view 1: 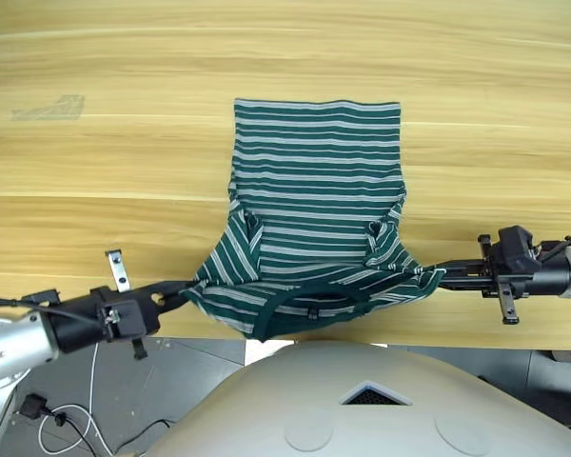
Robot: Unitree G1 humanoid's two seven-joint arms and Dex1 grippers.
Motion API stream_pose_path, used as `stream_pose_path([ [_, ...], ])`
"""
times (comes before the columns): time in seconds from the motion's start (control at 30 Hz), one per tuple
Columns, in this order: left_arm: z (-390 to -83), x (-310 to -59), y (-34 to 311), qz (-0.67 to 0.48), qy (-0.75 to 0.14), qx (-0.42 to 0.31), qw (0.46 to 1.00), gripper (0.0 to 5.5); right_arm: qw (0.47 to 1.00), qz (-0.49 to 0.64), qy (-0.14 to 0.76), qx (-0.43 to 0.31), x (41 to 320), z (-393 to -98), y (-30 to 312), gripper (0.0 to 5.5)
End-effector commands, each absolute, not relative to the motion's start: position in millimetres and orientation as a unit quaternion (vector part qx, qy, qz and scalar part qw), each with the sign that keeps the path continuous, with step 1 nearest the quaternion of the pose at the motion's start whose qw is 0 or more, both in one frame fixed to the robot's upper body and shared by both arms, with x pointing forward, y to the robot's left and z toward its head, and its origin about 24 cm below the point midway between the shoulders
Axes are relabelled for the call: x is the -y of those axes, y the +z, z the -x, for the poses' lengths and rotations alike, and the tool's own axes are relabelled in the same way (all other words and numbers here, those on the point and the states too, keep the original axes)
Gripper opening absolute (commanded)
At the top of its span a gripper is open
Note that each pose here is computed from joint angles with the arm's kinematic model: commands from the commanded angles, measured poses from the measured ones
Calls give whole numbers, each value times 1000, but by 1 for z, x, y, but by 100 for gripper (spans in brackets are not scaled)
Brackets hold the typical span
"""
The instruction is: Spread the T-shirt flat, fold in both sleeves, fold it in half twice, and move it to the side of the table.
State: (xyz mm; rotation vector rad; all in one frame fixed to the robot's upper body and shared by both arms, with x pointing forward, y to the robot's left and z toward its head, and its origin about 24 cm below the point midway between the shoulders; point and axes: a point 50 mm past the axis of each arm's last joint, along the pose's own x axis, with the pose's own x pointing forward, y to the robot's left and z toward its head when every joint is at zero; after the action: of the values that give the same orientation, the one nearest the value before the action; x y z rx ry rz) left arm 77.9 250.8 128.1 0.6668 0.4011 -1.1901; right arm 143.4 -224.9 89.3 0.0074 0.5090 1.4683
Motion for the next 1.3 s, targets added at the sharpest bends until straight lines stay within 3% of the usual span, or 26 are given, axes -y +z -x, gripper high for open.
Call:
stream_pose_path([
  [0.03,-64,-262,142,-321,-524,-203,763,0,724,2,654,-221,230,-142,95,0],
  [0.23,-74,-267,145,-331,-518,-191,766,0,745,7,638,-196,229,-147,94,0],
  [0.53,-186,-270,125,-415,-397,-87,814,0,841,99,528,-61,213,-240,93,0],
  [0.73,-250,-256,109,-420,-363,-69,829,0,870,120,475,-46,201,-292,78,0],
  [0.9,-273,-242,79,-414,-372,-77,827,0,878,127,455,-80,199,-308,55,0],
  [1.07,-274,-238,58,-387,-385,-86,833,79,892,133,422,-89,203,-312,40,86],
  [1.17,-292,-257,59,-396,-267,-73,876,124,941,133,309,-31,216,-332,55,135],
  [1.3,-300,-275,50,-386,-148,-68,908,180,961,123,247,3,223,-338,60,136],
])
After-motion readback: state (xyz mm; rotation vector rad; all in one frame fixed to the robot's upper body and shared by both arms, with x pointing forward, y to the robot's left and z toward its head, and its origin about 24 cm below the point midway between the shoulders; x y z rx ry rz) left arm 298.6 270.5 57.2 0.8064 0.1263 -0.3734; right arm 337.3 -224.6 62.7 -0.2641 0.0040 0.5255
